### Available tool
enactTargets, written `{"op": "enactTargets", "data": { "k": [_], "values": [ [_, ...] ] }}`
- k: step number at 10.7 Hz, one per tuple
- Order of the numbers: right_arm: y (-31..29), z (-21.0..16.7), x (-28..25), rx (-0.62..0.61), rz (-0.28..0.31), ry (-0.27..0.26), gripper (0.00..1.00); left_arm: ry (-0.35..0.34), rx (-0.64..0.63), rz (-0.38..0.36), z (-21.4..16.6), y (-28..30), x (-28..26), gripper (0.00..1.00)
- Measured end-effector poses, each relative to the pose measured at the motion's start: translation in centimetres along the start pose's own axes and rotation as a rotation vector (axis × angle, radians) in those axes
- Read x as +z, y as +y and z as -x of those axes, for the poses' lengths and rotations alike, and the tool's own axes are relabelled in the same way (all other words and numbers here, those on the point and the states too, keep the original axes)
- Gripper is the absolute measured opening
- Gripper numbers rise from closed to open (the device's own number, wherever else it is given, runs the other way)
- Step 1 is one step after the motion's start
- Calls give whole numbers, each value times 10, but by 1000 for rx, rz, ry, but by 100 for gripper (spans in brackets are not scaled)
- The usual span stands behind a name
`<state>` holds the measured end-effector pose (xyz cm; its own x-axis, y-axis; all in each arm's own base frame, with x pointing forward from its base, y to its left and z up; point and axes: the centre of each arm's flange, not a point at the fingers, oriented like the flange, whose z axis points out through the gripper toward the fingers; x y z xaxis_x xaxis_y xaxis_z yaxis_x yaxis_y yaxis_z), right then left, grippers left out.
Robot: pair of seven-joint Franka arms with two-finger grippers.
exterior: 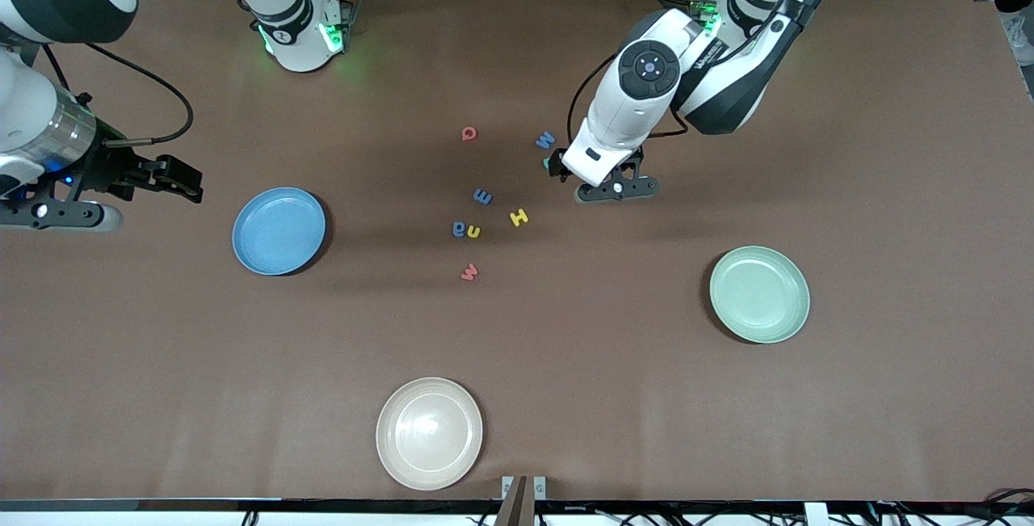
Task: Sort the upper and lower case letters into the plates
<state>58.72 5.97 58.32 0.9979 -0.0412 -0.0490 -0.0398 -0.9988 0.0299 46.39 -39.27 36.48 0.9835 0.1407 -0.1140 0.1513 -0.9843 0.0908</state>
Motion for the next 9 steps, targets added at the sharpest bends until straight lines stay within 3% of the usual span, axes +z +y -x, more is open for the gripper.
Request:
{"op": "enactTargets", "data": {
  "k": [3, 9],
  "values": [
    [-1, -11, 5, 1, -3, 42, 100, 8, 0, -22, 3, 4, 13, 100],
    [-3, -13, 20, -8, 34, -4, 100, 4, -5, -40, 8, 13, 36, 100]
  ]
}}
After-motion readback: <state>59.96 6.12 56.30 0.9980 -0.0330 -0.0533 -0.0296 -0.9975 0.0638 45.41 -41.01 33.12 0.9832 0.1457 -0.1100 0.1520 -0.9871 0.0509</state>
